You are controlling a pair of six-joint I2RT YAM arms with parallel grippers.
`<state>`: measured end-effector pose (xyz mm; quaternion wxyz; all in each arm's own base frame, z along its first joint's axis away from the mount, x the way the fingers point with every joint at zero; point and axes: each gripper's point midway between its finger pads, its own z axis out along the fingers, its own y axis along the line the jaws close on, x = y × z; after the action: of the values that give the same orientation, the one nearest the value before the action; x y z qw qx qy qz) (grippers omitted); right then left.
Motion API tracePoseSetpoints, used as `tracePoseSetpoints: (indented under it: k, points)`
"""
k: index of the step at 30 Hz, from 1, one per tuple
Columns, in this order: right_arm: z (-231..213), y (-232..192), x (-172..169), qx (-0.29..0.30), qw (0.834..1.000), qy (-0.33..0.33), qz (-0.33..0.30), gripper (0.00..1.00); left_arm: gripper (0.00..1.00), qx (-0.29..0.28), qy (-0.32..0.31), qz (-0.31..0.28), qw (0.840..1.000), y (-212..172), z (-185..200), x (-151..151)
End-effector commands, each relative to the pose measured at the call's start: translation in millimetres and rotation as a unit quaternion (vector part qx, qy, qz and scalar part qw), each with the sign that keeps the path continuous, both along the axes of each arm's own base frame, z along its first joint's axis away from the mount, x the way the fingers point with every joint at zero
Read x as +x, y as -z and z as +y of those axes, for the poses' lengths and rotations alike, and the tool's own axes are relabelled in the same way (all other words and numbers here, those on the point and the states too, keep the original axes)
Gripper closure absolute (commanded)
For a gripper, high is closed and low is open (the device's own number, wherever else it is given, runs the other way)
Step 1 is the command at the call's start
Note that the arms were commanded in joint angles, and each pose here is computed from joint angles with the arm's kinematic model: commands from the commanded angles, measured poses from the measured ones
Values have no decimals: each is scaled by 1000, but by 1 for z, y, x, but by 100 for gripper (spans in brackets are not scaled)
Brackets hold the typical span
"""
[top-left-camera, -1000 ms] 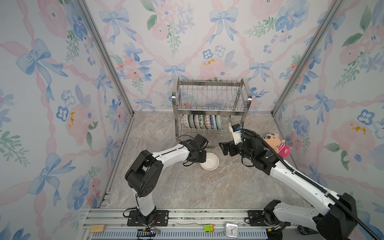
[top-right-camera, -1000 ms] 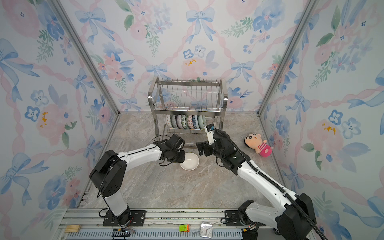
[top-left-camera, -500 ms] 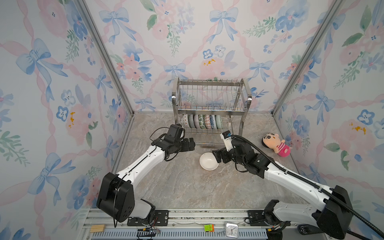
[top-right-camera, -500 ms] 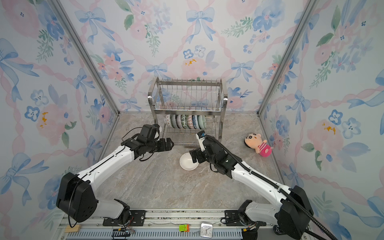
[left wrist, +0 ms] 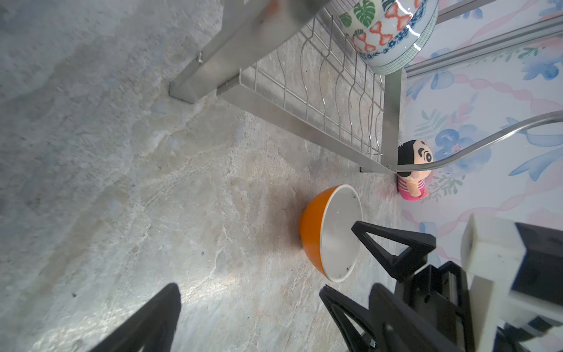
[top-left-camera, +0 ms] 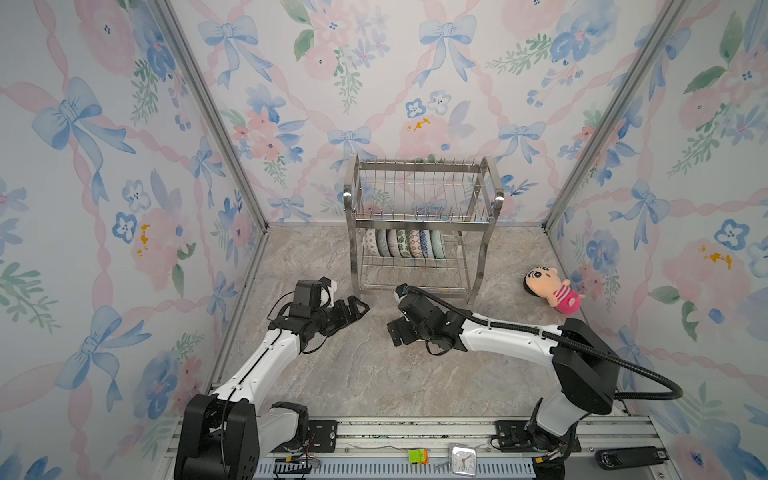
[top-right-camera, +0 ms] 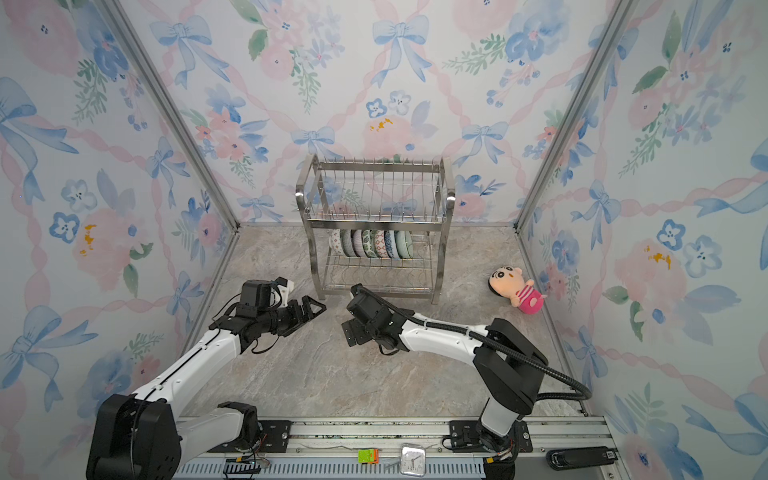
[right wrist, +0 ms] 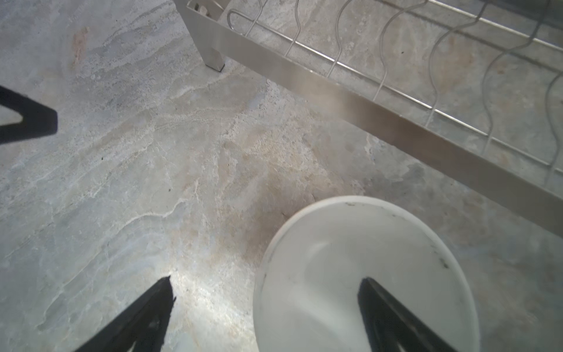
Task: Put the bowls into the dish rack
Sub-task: 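Open the left gripper and draw back while the right gripper grips the bowl rim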
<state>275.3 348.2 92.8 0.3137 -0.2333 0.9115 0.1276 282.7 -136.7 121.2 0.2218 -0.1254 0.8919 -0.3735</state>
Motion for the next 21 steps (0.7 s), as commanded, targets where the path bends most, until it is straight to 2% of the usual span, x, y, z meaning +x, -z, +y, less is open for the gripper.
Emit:
tracePoseSetpoints:
  k: [1,11,21]
  points:
    - [4,7,6,-14,999,29,7,11,2,-46,5,-14,999,-9,-5,-4]
    - [11,30,8,-35,998,35,31,38,2,-57,-2,1,998,6,0,-11]
    - [1,40,6,-66,996,34,39,76,2,-62,-3,2,998,7,-1,-11]
